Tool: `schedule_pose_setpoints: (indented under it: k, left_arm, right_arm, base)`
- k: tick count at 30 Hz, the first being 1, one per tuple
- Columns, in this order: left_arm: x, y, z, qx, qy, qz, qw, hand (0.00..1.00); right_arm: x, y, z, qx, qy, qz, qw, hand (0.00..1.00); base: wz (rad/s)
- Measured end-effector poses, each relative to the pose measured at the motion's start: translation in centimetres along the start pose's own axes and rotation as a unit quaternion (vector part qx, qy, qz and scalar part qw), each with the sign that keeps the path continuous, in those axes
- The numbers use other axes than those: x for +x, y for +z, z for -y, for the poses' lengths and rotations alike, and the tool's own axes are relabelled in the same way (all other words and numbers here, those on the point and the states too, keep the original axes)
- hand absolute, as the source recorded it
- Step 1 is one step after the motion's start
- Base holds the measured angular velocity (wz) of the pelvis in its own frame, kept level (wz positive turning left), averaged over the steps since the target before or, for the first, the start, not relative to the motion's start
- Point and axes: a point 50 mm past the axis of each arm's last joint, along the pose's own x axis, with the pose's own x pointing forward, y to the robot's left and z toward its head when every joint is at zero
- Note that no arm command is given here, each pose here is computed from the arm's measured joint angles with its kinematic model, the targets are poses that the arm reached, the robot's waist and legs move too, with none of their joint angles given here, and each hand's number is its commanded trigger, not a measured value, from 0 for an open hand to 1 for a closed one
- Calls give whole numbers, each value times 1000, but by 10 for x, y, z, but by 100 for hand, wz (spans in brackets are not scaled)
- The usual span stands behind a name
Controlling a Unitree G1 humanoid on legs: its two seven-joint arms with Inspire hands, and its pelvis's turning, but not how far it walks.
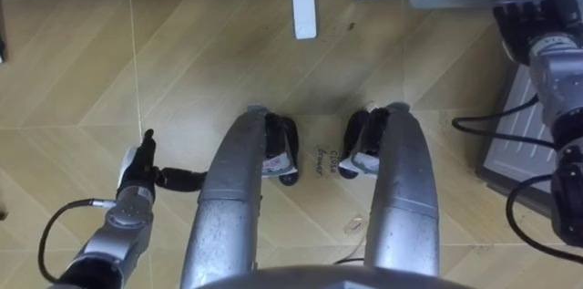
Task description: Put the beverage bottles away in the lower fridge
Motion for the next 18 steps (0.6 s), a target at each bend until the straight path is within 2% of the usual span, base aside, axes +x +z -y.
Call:
schedule_pose_setpoints:
  k: [6, 18]
  left_arm:
    - [-6, -15, -7, 2, 6, -17, 1000, 0]
    - [-14, -33, -7, -14, 7, -44, 999, 0]
  right_arm:
    - [1, 9, -32, -7, 16, 13, 1000, 0]
    - [1, 16, -36, -10, 20, 22, 999, 0]
  base:
    - [1]
    - [1]
